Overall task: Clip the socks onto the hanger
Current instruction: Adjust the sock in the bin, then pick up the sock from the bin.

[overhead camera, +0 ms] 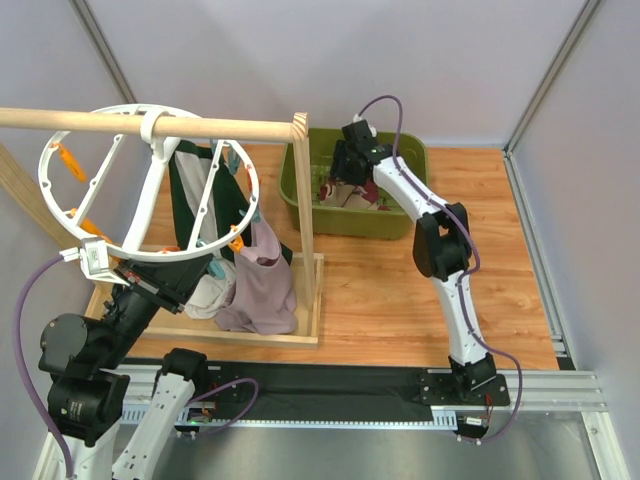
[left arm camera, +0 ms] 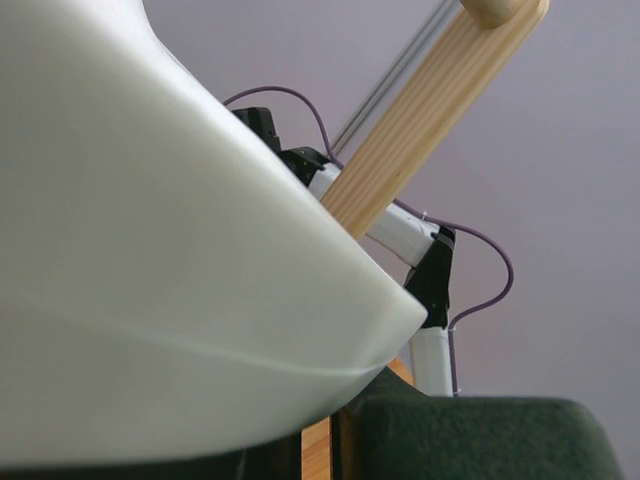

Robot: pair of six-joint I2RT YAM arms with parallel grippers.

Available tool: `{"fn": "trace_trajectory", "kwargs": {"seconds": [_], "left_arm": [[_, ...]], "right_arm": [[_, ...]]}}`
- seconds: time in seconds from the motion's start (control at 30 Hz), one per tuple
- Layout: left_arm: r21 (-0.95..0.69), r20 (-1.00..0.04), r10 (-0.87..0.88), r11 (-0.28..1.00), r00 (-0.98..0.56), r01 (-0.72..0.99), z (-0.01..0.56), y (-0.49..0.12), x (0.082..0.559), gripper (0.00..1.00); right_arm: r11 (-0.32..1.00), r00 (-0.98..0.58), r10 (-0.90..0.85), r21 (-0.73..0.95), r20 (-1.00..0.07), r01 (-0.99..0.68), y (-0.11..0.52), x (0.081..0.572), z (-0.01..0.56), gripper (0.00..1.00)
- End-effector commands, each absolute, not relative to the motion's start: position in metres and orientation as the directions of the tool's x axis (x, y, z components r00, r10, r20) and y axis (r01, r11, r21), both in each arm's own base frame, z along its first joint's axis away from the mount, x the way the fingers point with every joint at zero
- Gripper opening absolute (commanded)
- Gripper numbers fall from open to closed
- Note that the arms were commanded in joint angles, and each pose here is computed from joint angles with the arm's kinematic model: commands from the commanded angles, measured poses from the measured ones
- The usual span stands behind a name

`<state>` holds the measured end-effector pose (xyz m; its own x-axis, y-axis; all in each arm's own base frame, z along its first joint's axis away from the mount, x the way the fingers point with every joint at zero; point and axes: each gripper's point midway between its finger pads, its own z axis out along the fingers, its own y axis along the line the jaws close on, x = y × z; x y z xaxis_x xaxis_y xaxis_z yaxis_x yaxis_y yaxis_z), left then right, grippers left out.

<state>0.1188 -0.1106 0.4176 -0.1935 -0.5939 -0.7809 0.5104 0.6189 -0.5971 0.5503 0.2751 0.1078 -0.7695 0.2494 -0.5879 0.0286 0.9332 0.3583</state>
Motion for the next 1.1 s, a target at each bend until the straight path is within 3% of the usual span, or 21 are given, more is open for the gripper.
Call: {"fn": "trace_trajectory", "kwargs": {"seconds": [0.0, 0.1, 0.23, 0.3, 0.33, 0.6, 1.0, 1.07], "left_arm": [[-0.737, -0.659, -0.586, 0.627, -0.472, 0.251, 0.339, -0.115, 0.133, 0.0], [-0.731, -0.665, -0.584, 0.635, -0.465, 0.248, 0.34, -0.113, 0.132, 0.0], [-0.732, -0.666, -0.588, 0.633, -0.459, 0.25, 0.341, -0.113, 0.133, 0.0], [-0.731, -0.666, -0.587, 0.635, -0.46, 0.25, 0.34, -0.113, 0.133, 0.0], [-0.73, -0.668, -0.587, 0.637, -0.458, 0.248, 0.34, -0.113, 0.134, 0.0], [-0.73, -0.669, -0.593, 0.639, -0.448, 0.244, 0.34, -0.111, 0.132, 0.0], [-0.727, -0.672, -0.6, 0.646, -0.434, 0.232, 0.339, -0.107, 0.131, 0.0], [-0.728, -0.671, -0.6, 0.644, -0.435, 0.235, 0.339, -0.108, 0.131, 0.0]], "right_arm": [[0.916, -0.605, 0.357, 0.395, -0.712, 0.075, 0.254, 0.566, 0.177, 0.57], [0.901, -0.494, 0.417, 0.417, -0.763, 0.117, 0.238, 0.573, 0.212, 0.57], [0.895, -0.504, 0.447, 0.366, -0.739, 0.256, 0.213, 0.582, 0.201, 0.59], [0.893, -0.534, 0.448, 0.338, -0.717, 0.295, 0.209, 0.588, 0.177, 0.71], [0.886, -0.54, 0.463, 0.341, -0.703, 0.315, 0.207, 0.587, 0.18, 0.72], [0.867, -0.572, 0.479, 0.255, -0.665, 0.429, 0.191, 0.584, 0.12, 0.69], [0.885, -0.616, 0.438, 0.194, -0.655, 0.423, 0.202, 0.585, 0.079, 0.65], [0.889, -0.625, 0.428, 0.179, -0.653, 0.421, 0.204, 0.584, 0.072, 0.61]]}}
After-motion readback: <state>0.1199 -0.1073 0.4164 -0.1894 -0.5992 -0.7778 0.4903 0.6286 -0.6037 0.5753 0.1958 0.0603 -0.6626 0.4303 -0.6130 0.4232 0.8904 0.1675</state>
